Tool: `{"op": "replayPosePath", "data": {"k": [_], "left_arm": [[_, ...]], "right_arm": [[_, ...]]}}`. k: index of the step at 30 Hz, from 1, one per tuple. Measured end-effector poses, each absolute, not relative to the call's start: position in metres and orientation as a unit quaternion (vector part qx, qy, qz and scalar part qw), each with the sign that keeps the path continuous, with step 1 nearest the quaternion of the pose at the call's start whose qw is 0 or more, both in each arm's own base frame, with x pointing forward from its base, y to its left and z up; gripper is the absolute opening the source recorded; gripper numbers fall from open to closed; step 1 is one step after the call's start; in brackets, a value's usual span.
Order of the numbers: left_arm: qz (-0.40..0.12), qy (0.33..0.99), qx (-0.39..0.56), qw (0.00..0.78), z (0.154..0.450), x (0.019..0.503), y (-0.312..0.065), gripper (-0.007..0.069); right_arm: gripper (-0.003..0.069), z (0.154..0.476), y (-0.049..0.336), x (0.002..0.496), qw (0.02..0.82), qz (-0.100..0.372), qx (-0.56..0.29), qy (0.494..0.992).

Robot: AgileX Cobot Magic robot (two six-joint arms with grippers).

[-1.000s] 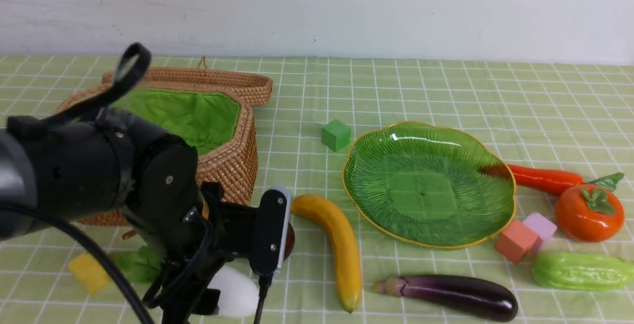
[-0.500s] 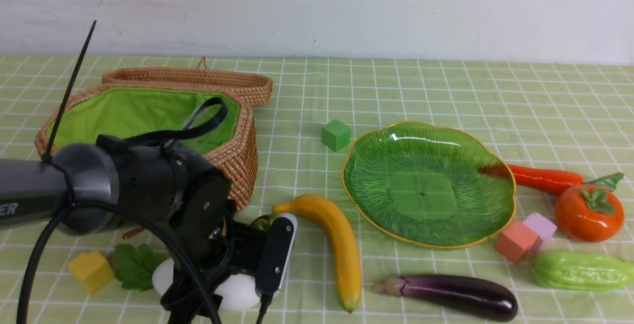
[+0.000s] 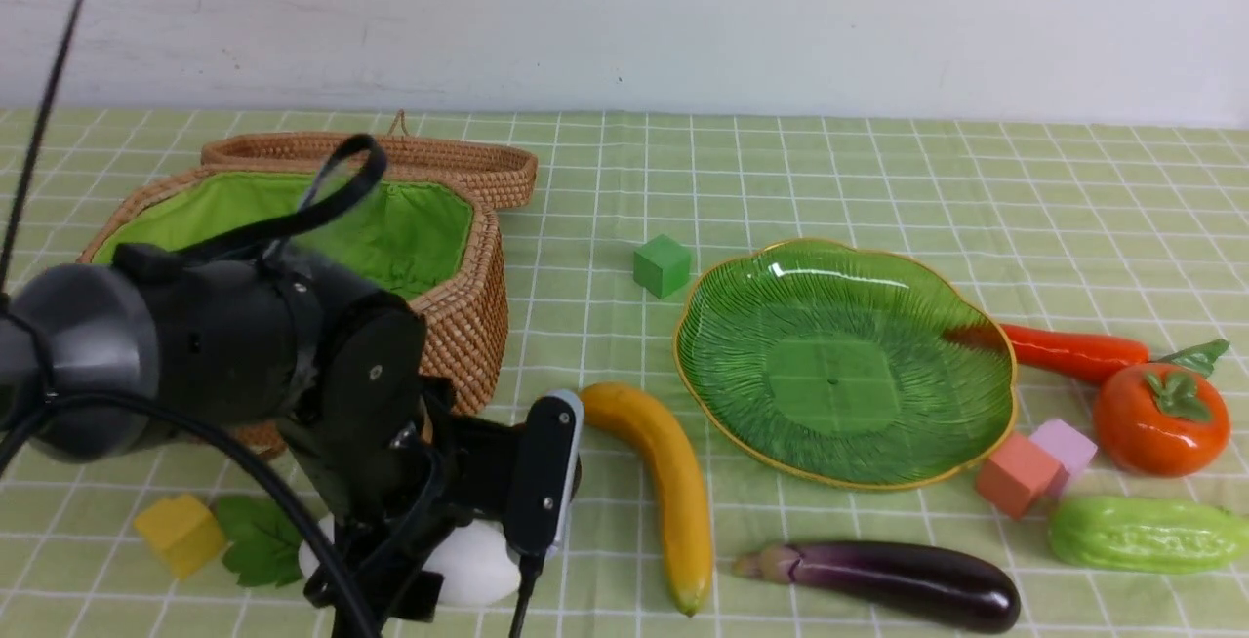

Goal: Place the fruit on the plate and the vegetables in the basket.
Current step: Take a daikon with your left arm and place it on the basket on the left.

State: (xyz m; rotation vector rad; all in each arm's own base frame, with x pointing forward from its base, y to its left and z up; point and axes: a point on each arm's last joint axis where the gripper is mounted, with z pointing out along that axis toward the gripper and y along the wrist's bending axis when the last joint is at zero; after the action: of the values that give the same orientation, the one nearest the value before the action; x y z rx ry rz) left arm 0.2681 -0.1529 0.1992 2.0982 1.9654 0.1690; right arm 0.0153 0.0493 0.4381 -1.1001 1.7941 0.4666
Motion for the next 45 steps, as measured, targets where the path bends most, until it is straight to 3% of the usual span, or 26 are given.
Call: {"op": "replayPosePath", "data": {"k": [13, 26, 32, 35, 45], "left_arm": [[0.032, 0.695, 0.696, 0.178, 0.248, 0.243, -0.145, 0.0483], [0.005, 0.783, 0.579, 0.227, 0.280, 0.224, -0.135, 0.0483], [0.037, 0.781, 0.553, 0.290, 0.304, 0.218, -0.125, 0.0483], [0.082, 0.776, 0.521, 0.345, 0.321, 0.219, -0.116, 0.0483], [0.170, 0.766, 0.475, 0.398, 0.336, 0.227, -0.103, 0.0483]], "right_arm": [[0.0079, 0.438, 0.049, 0.015, 0.472, 0.195, -0.443, 0.737], [0.0086, 0.441, 0.044, 0.024, 0.492, 0.185, -0.371, 0.766], [0.0089, 0.446, 0.042, 0.029, 0.517, 0.186, -0.331, 0.767], [0.0092, 0.450, 0.042, 0.031, 0.536, 0.192, -0.313, 0.760], [0.0097, 0.459, 0.042, 0.035, 0.580, 0.203, -0.283, 0.736]]}}
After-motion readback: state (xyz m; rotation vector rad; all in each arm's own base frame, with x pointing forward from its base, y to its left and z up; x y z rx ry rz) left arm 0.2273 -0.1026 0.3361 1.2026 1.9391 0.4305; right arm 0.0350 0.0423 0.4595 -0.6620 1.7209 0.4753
